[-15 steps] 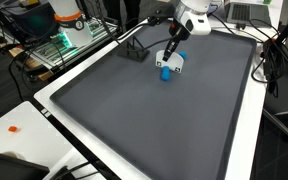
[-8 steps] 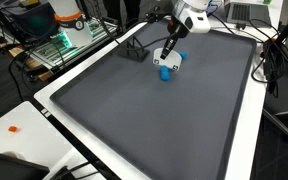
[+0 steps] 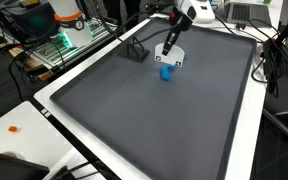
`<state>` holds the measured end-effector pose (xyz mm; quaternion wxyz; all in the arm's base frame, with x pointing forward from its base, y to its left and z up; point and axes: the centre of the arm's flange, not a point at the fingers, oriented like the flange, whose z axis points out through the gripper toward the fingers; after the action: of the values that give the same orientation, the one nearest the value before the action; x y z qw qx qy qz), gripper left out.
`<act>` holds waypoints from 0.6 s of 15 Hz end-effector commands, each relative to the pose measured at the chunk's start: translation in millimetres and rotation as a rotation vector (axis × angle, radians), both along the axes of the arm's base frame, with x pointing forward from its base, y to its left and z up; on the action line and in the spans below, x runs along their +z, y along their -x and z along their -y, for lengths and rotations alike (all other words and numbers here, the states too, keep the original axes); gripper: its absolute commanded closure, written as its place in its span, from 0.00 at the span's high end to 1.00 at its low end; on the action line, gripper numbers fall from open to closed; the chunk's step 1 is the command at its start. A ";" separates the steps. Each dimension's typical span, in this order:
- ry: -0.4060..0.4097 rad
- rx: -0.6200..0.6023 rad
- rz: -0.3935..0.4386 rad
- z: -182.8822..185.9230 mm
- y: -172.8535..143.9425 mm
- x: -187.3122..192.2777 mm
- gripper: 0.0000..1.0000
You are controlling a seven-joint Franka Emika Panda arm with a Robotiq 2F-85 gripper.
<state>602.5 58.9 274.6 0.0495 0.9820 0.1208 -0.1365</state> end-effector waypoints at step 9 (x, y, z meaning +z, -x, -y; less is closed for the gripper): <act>-0.018 0.091 0.036 19.5 -8.7 1.6 0.01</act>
<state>608.4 45.6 282.5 0.0456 0.9818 0.1411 -0.1184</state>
